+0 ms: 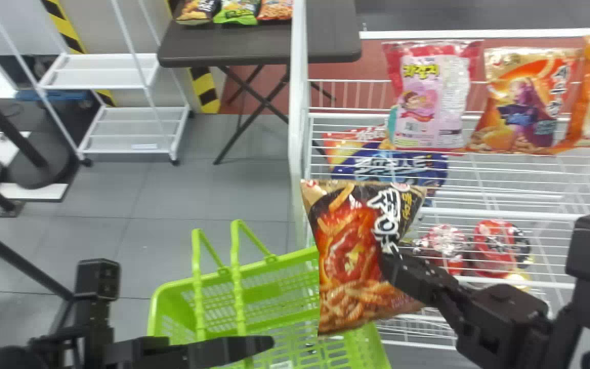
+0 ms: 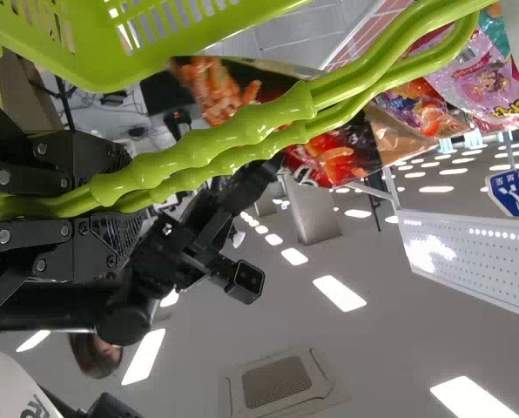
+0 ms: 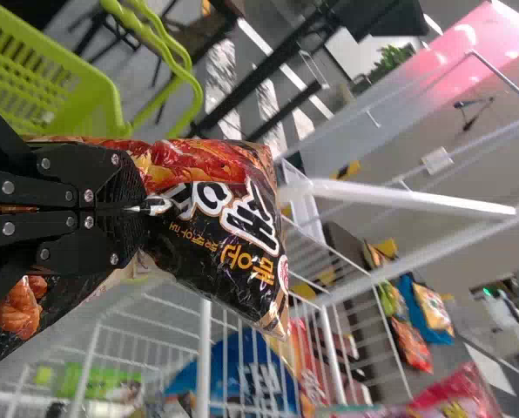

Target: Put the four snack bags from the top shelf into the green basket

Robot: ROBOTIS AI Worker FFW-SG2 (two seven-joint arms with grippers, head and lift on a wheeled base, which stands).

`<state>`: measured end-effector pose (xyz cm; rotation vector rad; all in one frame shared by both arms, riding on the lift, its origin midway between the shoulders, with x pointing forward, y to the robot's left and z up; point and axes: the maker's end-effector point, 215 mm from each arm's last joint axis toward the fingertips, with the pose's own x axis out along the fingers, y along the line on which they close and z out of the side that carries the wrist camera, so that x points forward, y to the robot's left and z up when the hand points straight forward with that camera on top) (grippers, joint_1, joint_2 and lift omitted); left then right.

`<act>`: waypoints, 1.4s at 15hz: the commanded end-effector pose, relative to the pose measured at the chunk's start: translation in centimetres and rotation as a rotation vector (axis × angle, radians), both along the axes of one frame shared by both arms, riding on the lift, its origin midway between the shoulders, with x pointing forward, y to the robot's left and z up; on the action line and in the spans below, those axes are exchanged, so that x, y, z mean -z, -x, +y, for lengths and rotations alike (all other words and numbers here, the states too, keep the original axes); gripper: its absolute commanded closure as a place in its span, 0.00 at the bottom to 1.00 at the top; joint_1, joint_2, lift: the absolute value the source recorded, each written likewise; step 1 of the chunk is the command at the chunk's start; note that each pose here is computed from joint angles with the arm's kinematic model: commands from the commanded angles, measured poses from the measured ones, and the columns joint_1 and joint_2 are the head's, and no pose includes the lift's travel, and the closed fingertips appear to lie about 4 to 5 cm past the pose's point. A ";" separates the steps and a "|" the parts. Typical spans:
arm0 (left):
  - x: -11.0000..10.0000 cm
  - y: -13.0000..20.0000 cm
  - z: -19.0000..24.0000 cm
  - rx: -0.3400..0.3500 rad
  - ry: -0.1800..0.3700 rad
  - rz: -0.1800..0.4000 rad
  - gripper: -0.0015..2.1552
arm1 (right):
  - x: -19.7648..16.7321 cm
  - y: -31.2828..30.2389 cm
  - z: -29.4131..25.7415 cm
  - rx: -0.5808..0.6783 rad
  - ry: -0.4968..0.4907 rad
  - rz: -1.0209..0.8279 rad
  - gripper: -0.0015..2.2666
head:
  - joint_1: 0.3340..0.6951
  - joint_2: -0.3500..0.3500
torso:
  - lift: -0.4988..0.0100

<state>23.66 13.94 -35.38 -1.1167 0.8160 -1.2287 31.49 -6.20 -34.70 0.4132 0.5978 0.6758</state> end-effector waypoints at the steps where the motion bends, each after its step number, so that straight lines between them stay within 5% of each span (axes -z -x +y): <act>1: -0.2 0.2 -0.2 0.008 0.012 -0.003 1.00 | 1.3 2.3 3.6 -0.087 -0.016 0.083 0.99 | 1.00 0.73 | 0.98; 5: -0.4 0.3 -0.7 0.019 0.017 -0.003 1.00 | 6.3 3.8 9.4 -0.199 0.039 0.177 0.85 | 1.00 0.92 | 0.98; 6: -0.5 0.3 -0.7 0.019 0.017 -0.006 1.00 | 7.3 4.0 10.0 -0.211 0.075 0.184 0.53 | 1.00 0.95 | 0.98; 7: -0.4 0.3 -0.7 0.020 0.015 -0.008 1.00 | 7.9 3.8 10.1 -0.210 0.110 0.179 0.04 | 1.00 0.99 | 0.98; 12: -0.3 0.3 -0.4 0.020 0.009 -0.004 1.00 | 5.9 2.6 7.8 -0.152 0.107 0.134 0.03 | 1.00 1.00 | 0.98; 15: -0.4 0.4 -0.3 0.023 0.011 -0.002 1.00 | 2.0 -4.5 -0.6 0.071 0.157 -0.034 0.03 | 1.00 0.96 | 0.98; 18: -0.4 0.5 -0.2 0.025 0.008 -0.004 1.00 | 1.1 -12.5 -10.4 0.301 0.235 -0.102 0.03 | 1.00 0.71 | 0.98; 19: -0.4 0.5 -0.2 0.023 0.008 -0.005 1.00 | 1.0 -15.1 -12.3 0.347 0.242 -0.127 0.03 | 1.00 0.55 | 0.98; 21: -0.4 0.6 -0.3 0.027 0.010 -0.005 1.00 | 0.6 -21.1 -14.9 0.432 0.225 -0.223 0.03 | 1.00 0.43 | 0.98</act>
